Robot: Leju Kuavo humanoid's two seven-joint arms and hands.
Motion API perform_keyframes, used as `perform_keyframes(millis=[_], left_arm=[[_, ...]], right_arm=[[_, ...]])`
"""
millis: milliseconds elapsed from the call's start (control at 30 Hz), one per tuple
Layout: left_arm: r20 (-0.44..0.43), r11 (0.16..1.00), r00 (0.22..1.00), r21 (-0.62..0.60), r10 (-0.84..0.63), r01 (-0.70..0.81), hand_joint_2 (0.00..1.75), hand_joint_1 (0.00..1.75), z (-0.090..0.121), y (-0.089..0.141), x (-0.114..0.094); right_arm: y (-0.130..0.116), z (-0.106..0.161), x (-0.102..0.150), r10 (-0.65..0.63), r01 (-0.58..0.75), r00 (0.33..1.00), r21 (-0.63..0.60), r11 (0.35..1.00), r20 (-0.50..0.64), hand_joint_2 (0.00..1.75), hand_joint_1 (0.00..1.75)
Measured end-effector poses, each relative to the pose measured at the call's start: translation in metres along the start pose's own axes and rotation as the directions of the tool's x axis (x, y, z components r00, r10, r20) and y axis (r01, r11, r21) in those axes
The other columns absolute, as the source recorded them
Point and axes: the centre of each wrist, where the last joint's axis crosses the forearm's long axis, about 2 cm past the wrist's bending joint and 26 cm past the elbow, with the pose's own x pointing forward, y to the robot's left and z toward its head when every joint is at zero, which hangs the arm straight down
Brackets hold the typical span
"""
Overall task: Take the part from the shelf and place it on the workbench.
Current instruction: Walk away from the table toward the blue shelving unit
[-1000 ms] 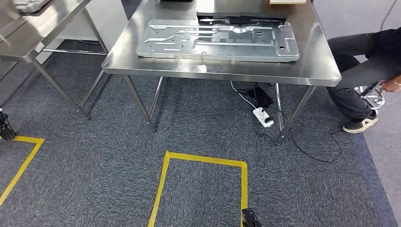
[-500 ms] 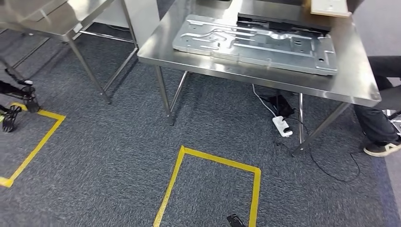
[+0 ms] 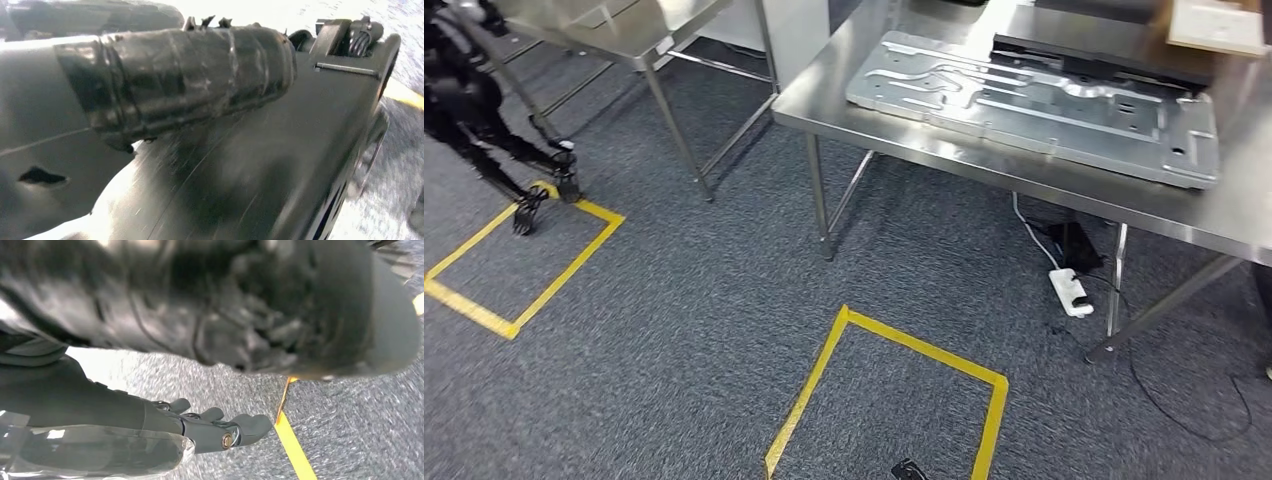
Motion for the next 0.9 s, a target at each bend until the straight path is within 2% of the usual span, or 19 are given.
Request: perform_keyframes(millis=[300,900], left_arm=[[0.004,1.000,1.000,-0.004,-0.005,0.005,0.00,0.00,0.0003,-0.0014,0.0004],[0.012,1.000,1.000,-0.007,-0.008,0.008,0.00,0.00,0.0006,-0.0018,0.0017]], right_arm=[[-0.0022,-0.0001,0.0034,0.065,-0.065,0.998,-0.001,0.998,0.011,0.00,0.00],[-0.0054,-0.0007,-0.0007,0.070,-0.070,0.998,-0.001,0.998,0.007,0.00,0.00]])
